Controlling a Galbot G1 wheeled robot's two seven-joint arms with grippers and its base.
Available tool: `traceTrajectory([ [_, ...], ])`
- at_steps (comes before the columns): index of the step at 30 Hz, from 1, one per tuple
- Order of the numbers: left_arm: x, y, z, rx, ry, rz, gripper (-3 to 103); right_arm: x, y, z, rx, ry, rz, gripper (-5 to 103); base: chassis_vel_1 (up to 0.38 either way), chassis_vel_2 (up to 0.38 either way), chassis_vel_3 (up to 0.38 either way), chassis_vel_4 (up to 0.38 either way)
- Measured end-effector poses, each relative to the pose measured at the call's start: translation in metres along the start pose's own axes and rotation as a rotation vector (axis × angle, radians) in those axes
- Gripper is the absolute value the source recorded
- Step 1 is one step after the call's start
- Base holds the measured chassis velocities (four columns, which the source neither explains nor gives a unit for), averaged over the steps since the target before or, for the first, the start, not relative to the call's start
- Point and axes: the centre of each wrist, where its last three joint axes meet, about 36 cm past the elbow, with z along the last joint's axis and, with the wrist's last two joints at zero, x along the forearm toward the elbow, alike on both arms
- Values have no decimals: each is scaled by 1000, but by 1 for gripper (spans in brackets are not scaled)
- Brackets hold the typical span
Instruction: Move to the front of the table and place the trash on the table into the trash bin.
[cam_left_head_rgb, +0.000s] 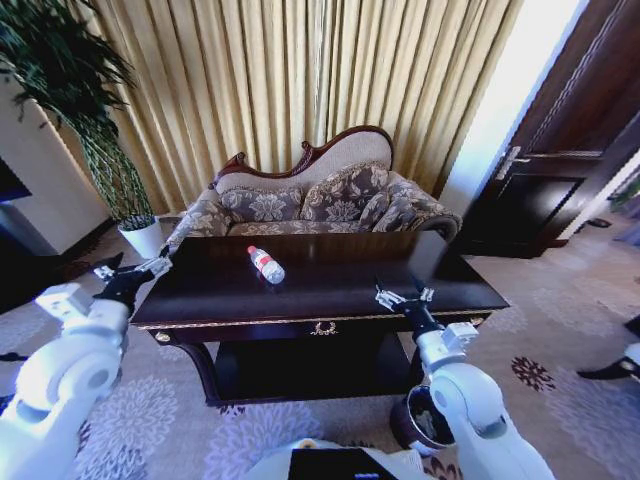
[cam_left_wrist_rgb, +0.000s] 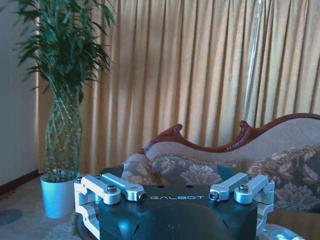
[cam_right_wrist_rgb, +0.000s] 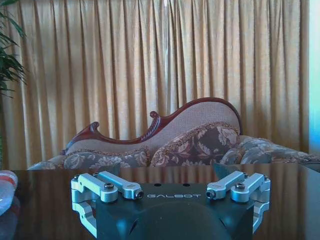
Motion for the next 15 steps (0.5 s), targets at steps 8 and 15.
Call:
traceTrajectory([
  [8, -21, -33, 16, 13, 60, 28, 100, 0, -3, -2, 9, -1, 19, 100, 0, 0, 0, 0],
  [15, -38, -54, 25, 14, 85, 51, 100, -4, -5, 8, 14, 25, 36, 100, 0, 0, 0, 0],
])
